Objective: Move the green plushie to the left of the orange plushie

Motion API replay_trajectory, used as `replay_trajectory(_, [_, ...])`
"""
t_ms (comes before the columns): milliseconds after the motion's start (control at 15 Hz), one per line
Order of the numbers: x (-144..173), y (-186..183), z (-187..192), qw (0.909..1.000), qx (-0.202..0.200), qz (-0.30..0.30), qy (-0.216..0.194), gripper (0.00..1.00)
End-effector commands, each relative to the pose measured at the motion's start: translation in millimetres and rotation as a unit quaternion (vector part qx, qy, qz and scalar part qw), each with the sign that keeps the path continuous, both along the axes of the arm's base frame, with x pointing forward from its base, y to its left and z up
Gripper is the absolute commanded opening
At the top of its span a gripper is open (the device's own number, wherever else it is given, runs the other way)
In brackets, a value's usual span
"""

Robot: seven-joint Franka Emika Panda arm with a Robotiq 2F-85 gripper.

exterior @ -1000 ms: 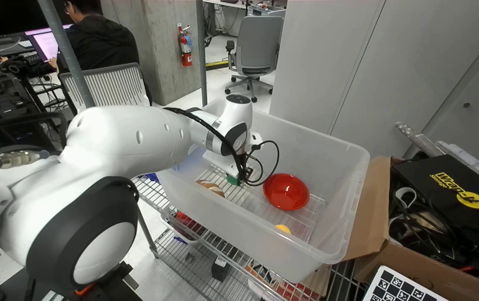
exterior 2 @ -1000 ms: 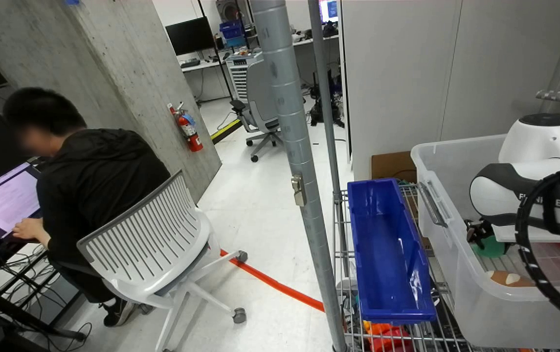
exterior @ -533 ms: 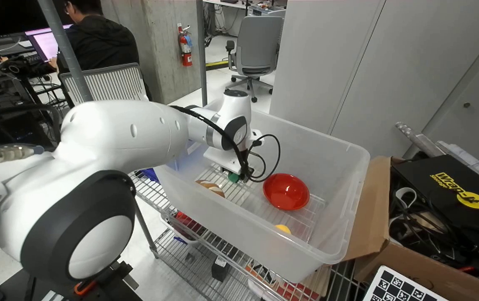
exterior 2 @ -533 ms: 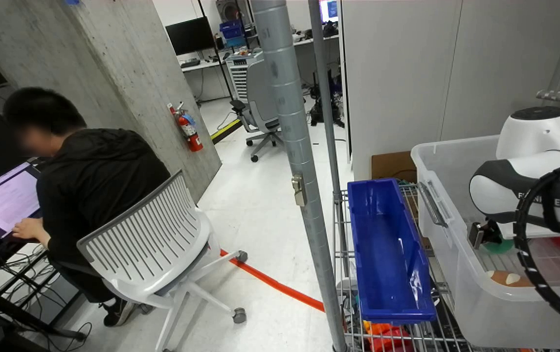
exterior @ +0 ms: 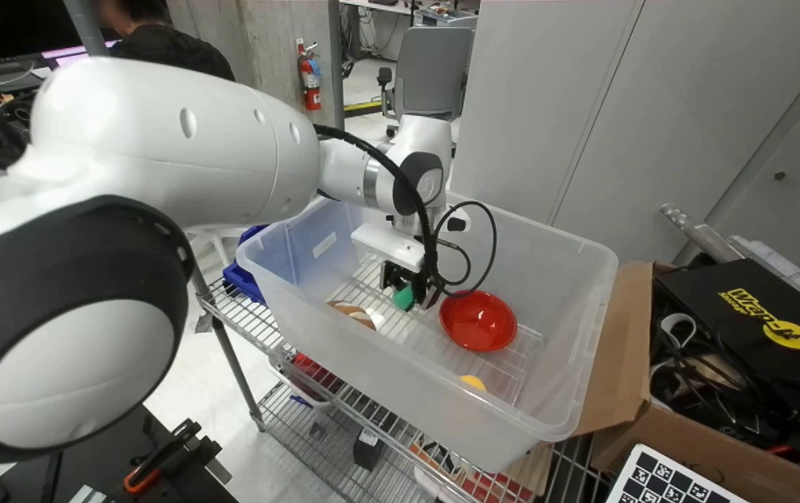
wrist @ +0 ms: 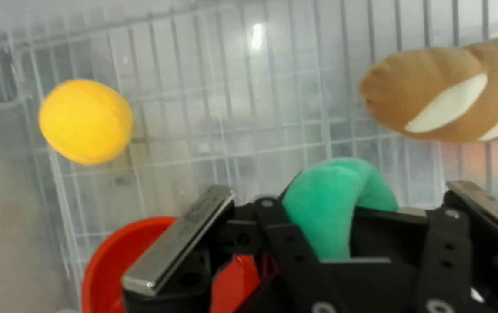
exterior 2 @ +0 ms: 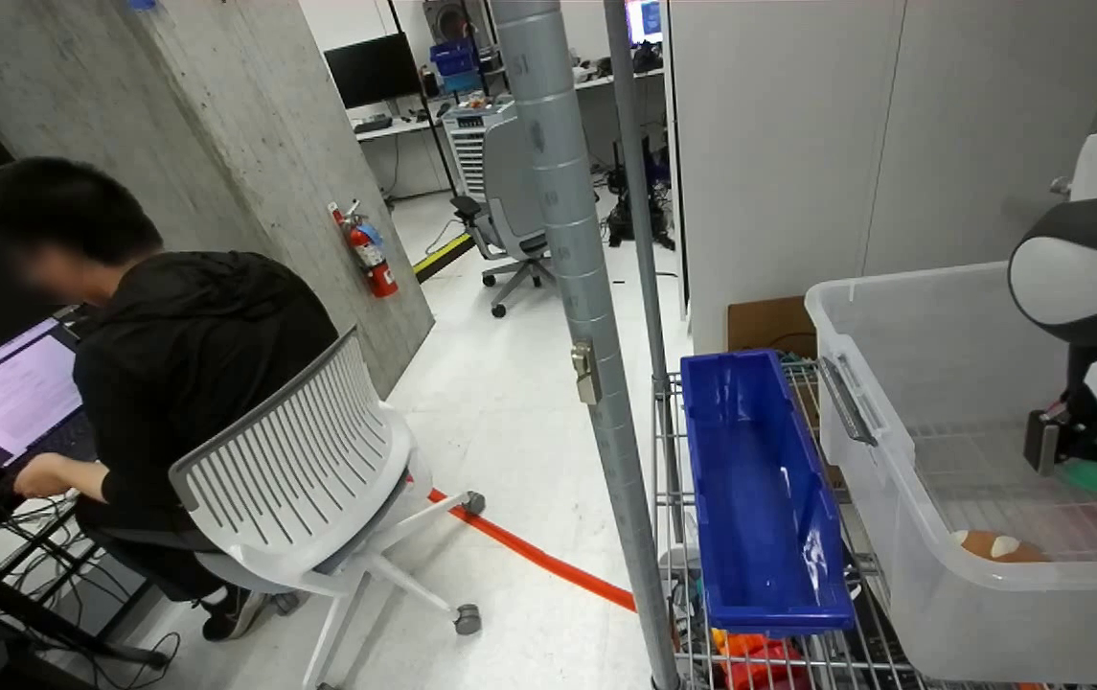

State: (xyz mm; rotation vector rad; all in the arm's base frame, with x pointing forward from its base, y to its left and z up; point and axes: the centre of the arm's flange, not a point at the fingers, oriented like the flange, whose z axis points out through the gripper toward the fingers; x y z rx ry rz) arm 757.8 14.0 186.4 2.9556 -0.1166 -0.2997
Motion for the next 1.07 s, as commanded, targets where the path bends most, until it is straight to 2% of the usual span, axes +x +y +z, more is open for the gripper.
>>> replay_trajectory(0, [-31.3,-39.4,4.3,0.9983,-0.022,-0.043,0.033,0.0])
replay_trajectory(200, [-26.8,-67.9,-12.7,0.9967,-0.037,-0.063,0.035,0.0])
replay_trajectory(400, [-31.0,-85.7,-38.7,0.9946,-0.053,-0.067,0.06,0.0])
replay_trajectory(733, [-35.4,-91.6,-78.5,0.9932,-0.078,-0.039,0.076,0.0])
replay_trajectory(1000, [-31.5,-87.1,-101.2,0.9927,-0.097,-0.011,0.071,0.0])
